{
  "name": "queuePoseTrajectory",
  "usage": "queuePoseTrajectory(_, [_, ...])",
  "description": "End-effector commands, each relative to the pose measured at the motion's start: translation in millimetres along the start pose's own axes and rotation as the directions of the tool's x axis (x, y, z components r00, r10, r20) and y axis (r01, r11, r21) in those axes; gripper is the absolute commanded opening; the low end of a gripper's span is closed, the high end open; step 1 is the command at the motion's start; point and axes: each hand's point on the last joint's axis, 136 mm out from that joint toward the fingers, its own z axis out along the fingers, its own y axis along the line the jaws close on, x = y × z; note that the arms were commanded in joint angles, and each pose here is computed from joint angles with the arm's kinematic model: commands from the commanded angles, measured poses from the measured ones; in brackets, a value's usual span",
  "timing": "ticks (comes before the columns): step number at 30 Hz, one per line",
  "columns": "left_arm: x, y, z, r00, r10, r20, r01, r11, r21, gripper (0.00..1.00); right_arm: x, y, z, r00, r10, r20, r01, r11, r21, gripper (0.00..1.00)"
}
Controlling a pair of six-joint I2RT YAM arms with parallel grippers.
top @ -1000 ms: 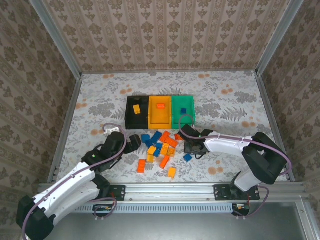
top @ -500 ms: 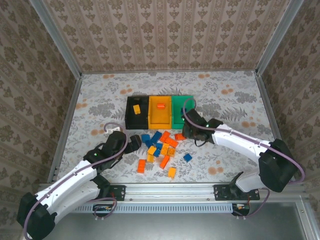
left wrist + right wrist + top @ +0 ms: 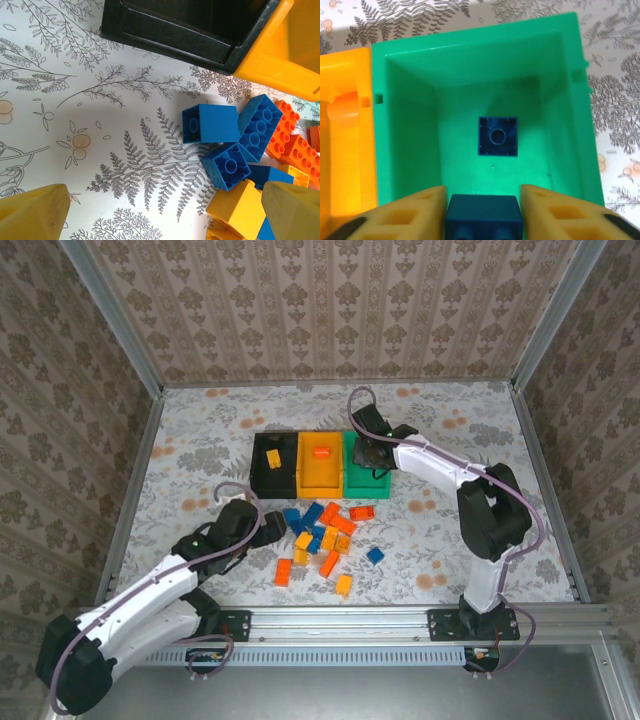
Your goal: Sort the legos into containers by color
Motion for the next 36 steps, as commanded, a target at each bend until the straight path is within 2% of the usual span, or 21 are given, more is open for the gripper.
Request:
queuePoseTrajectory(1, [-6, -8, -4, 0.999, 0.038, -0.012, -0.037, 0.999, 0.011, 1.00, -5, -5, -4, 1.000, -0.021, -0.014, 0.021, 0.999, 0.035, 0.55])
queuePoseTrajectory(4, [-4, -10, -2, 0.998, 0.059, -0.035, -0.059, 0.998, 0.007, 1.00, -9, -1, -12, 1.000, -0.011, -0.003, 0.011, 1.000, 0.011, 0.66])
queuePoseTrajectory(8, [5, -15, 0, 0.991, 0.111, -0.081, -0.111, 0.994, 0.004, 1.00, -7, 1, -32, 1.000, -0.007, 0.024, 0.008, 1.000, -0.028, 0.72])
queuePoseTrajectory(10, [13, -20, 2, 0.982, 0.156, -0.110, -0.157, 0.988, 0.006, 0.99, -1, -2, -39, 1.000, 0.000, 0.031, 0.001, 0.999, -0.045, 0.72])
queuePoseTrajectory(14, [36, -28, 6, 0.948, 0.250, -0.197, -0.258, 0.966, -0.016, 0.91, 15, -10, -45, 0.999, 0.015, 0.034, -0.013, 0.998, -0.065, 0.73])
queuePoseTrajectory(19, [69, -21, 0, 0.895, 0.340, -0.288, -0.376, 0.923, -0.080, 0.89, 30, -22, -47, 0.999, 0.023, 0.031, -0.021, 0.998, -0.060, 0.73])
queuePoseTrajectory(25, [104, 1, -2, 0.855, 0.365, -0.370, -0.448, 0.878, -0.170, 0.83, 34, -29, -50, 0.998, 0.041, 0.046, -0.038, 0.997, -0.067, 0.74])
queuePoseTrajectory(28, [119, 5, 5, 0.845, 0.362, -0.395, -0.455, 0.873, -0.174, 0.82, 32, -30, -53, 0.997, 0.051, 0.054, -0.047, 0.996, -0.074, 0.74])
queuePoseTrajectory(31, [122, 4, 12, 0.838, 0.371, -0.400, -0.467, 0.867, -0.175, 0.76, 29, -30, -58, 0.996, 0.059, 0.065, -0.053, 0.995, -0.083, 0.75])
queuePoseTrajectory(36, [128, 5, 22, 0.823, 0.377, -0.424, -0.483, 0.858, -0.175, 0.60, 24, -32, -70, 0.994, 0.068, 0.090, -0.060, 0.994, -0.096, 0.75])
